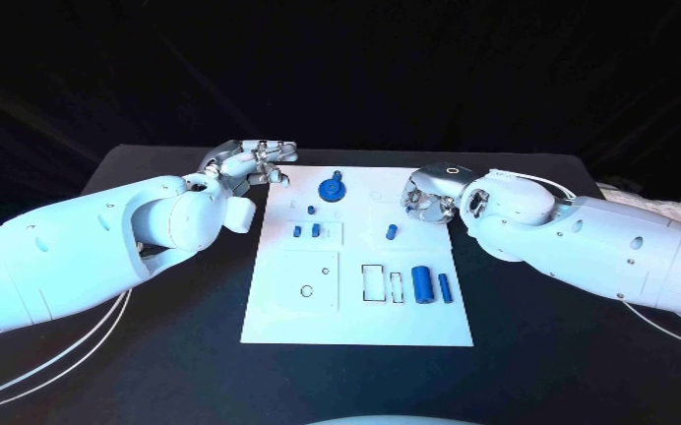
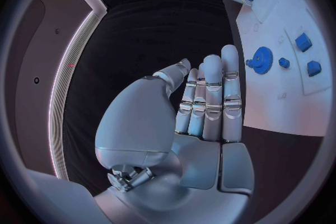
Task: Assemble the parts on the task board
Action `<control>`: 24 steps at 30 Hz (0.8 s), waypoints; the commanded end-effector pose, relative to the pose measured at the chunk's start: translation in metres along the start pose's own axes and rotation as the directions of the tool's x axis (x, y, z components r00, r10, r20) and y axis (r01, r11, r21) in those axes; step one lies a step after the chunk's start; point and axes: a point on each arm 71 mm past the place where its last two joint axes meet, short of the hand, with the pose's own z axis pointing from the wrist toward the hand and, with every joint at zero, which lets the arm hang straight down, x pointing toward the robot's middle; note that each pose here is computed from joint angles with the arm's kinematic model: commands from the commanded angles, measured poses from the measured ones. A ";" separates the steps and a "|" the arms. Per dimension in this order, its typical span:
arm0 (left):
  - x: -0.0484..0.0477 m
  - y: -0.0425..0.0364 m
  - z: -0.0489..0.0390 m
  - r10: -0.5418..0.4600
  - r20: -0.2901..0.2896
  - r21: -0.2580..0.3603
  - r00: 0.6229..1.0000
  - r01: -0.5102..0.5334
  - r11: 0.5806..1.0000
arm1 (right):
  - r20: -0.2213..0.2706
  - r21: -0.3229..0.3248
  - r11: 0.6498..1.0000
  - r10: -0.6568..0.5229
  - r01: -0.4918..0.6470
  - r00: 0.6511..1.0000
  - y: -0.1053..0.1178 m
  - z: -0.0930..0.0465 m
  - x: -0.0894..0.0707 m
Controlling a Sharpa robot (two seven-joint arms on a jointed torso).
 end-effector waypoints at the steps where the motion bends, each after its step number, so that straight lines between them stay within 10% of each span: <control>1: 0.0018 -0.0009 -0.0001 -0.008 -0.004 0.011 1.000 0.008 1.000 | -0.057 -0.007 1.000 -0.019 0.019 0.998 0.003 0.001 0.006; 11: 0.0045 -0.0003 0.0003 -0.010 -0.015 0.007 1.000 0.011 1.000 | -0.065 0.009 0.999 -0.049 0.050 0.997 0.004 0.002 0.011; 24: 0.0039 0.0005 0.0001 -0.011 -0.017 0.002 1.000 0.011 1.000 | 0.071 0.020 0.999 -0.039 0.038 0.997 0.004 -0.004 0.001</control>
